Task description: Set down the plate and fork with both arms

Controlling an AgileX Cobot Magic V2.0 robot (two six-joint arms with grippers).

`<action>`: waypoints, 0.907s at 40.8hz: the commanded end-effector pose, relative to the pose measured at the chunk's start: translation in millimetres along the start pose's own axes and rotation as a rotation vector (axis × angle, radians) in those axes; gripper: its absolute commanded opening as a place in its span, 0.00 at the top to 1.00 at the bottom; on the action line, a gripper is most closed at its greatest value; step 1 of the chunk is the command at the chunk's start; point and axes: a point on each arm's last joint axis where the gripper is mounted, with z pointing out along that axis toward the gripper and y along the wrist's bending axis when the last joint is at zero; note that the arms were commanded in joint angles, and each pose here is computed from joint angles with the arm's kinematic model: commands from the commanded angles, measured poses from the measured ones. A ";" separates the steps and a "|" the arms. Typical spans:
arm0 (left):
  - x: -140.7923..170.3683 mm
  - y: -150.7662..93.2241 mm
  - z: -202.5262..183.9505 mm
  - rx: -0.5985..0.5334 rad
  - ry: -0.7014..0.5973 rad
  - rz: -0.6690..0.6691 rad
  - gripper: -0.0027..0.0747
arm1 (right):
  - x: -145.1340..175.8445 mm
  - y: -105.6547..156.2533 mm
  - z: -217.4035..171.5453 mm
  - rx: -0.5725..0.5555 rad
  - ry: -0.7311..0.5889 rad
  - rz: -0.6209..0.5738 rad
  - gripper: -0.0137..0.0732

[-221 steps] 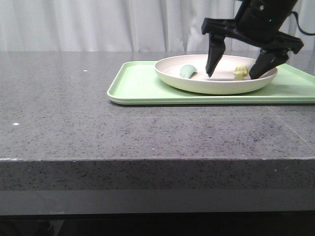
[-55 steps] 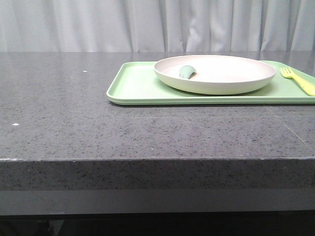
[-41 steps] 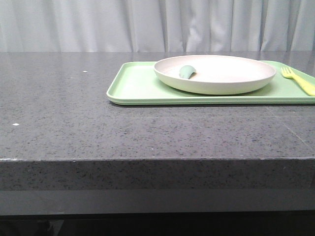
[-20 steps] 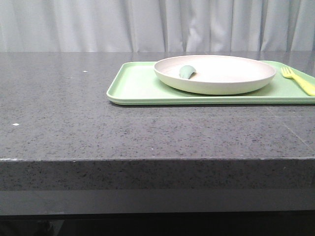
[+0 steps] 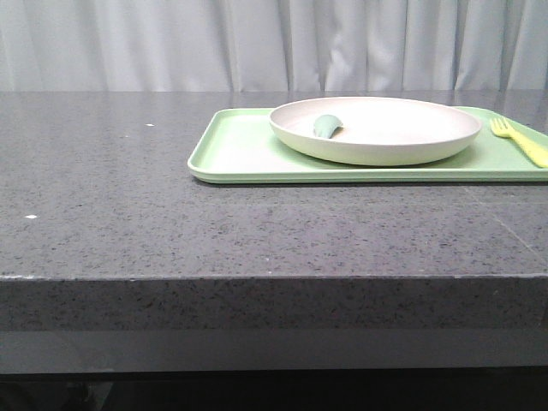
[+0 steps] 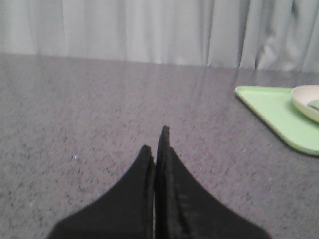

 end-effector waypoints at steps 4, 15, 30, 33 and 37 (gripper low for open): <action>8.5 2.6 2.1 -0.032 -0.063 -0.002 0.99 | -15.6 0.8 -1.5 -0.002 -0.100 -0.014 0.92; 23.4 4.3 6.6 -0.039 -0.065 -0.003 0.99 | -15.6 0.8 -1.5 -0.002 -0.100 -0.014 0.92; 23.5 4.3 6.8 -0.039 -0.063 -0.003 0.99 | -15.6 0.8 -1.5 -0.002 -0.100 -0.014 0.92; 23.5 4.3 6.8 -0.039 -0.063 -0.003 0.99 | -15.6 0.8 -1.5 -0.002 -0.100 -0.014 0.92; 23.5 4.3 6.8 -0.039 -0.063 -0.003 0.99 | -15.6 0.8 -1.5 -0.002 -0.100 -0.014 0.92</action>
